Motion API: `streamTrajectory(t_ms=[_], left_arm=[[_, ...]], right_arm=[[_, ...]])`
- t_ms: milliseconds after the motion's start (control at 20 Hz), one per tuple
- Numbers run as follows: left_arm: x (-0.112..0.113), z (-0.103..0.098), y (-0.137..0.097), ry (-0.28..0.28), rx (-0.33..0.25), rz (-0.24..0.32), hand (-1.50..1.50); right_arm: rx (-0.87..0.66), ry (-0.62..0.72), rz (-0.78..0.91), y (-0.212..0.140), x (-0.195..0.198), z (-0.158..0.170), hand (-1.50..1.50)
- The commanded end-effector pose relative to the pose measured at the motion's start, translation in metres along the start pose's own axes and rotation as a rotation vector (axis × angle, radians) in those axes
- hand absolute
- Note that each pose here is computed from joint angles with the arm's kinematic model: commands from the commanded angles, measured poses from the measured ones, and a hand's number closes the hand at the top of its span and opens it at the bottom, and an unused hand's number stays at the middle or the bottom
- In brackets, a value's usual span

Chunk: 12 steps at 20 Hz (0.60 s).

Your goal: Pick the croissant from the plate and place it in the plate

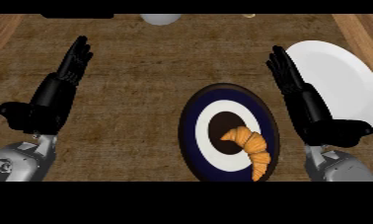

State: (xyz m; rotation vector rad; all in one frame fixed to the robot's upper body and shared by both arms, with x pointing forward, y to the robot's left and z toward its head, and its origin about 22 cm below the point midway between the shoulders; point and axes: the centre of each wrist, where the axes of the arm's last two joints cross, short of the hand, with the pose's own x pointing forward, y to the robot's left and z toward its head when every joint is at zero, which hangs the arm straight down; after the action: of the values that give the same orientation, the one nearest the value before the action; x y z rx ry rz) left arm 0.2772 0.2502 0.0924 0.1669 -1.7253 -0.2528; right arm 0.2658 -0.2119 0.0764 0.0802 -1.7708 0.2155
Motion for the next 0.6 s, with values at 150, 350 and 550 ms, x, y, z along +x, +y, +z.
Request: streamTrajectory(t_ms=[150, 350, 550], left_arm=[[-0.024, -0.001, 0.003, 0.134, 0.028, 0.025, 0.00], [-0.045, 0.012, -0.005, 0.250, 0.021, 0.067, 0.00], [-0.058, 0.013, -0.001, 0.288, 0.040, 0.101, 0.00]], right_arm=[[0.543, -0.012, -0.180, 0.028, 0.000, -0.020, 1.50], [0.688, -0.333, 0.427, -0.004, 0.069, -0.043, 1.50], [0.601, -0.116, -0.227, -0.048, -0.064, -0.008, -1.50]])
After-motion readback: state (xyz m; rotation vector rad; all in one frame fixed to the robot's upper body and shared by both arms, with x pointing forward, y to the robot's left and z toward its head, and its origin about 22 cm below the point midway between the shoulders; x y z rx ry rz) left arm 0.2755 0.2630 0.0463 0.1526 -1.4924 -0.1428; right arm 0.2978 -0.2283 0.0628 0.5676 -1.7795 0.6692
